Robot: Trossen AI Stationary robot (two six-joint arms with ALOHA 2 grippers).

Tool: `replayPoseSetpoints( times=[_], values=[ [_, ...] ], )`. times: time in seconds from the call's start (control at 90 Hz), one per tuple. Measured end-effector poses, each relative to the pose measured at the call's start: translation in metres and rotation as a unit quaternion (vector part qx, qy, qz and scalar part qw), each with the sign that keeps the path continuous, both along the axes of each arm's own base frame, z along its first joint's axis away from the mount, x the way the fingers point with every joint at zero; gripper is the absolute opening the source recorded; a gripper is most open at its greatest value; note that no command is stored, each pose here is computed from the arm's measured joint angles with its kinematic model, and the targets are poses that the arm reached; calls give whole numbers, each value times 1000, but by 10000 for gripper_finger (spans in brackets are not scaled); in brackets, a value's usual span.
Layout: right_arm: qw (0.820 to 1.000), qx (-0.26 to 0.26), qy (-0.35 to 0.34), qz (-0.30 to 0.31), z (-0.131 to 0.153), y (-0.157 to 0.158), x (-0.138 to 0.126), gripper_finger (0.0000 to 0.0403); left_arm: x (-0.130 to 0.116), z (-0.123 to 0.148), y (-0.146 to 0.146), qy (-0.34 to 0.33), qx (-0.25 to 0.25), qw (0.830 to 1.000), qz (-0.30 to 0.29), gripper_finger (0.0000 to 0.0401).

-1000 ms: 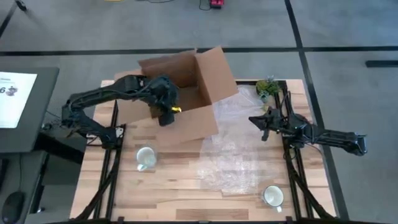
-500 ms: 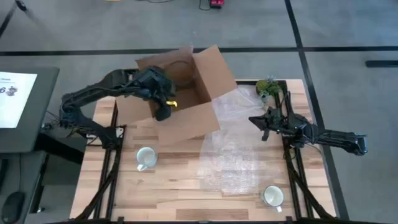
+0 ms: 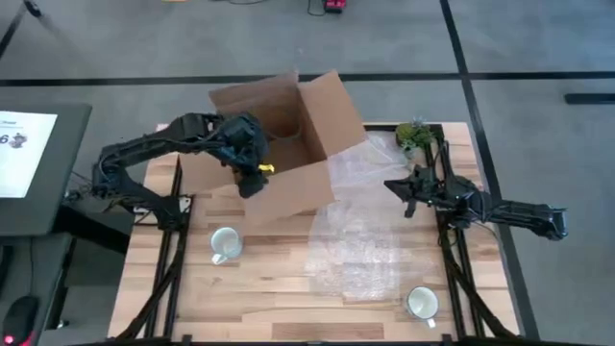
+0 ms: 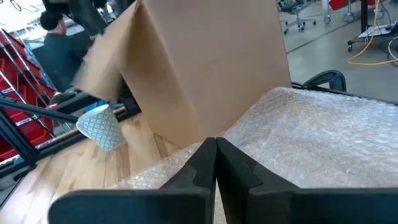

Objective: Wrap mug
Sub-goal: Adjust the brown cardboard box

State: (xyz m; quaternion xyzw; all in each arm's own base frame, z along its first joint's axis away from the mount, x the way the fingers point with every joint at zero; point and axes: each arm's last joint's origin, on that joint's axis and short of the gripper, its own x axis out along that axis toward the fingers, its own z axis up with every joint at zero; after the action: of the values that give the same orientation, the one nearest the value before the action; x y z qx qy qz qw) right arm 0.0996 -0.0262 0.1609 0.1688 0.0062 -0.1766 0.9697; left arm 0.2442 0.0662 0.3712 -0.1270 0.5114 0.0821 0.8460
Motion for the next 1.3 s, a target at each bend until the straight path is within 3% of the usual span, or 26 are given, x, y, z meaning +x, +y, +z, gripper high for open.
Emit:
replayPoseSetpoints(
  times=[0.133,0.233,0.467,0.511,0.889,1.067,1.3],
  values=[
    [1000,0,0,0,0,0,0,0,2,-20,-1,38,12,999,-18,209],
    [1000,0,0,0,0,0,0,0,3,-25,-4,54,40,997,-25,185],
    [1000,1,0,0,0,0,0,0,1,-19,-11,85,122,988,-32,29],
    [1000,1,0,0,0,0,0,0,0,-17,-12,94,140,985,-27,15],
    [1000,0,1,-1,0,0,0,0,-2,-15,-26,126,218,967,-41,5],
    [1000,0,1,-1,0,0,0,0,-3,-9,-29,138,329,934,11,2],
    [1000,0,1,-3,0,0,0,0,-2,-13,-34,131,269,954,-34,1]
  ],
)
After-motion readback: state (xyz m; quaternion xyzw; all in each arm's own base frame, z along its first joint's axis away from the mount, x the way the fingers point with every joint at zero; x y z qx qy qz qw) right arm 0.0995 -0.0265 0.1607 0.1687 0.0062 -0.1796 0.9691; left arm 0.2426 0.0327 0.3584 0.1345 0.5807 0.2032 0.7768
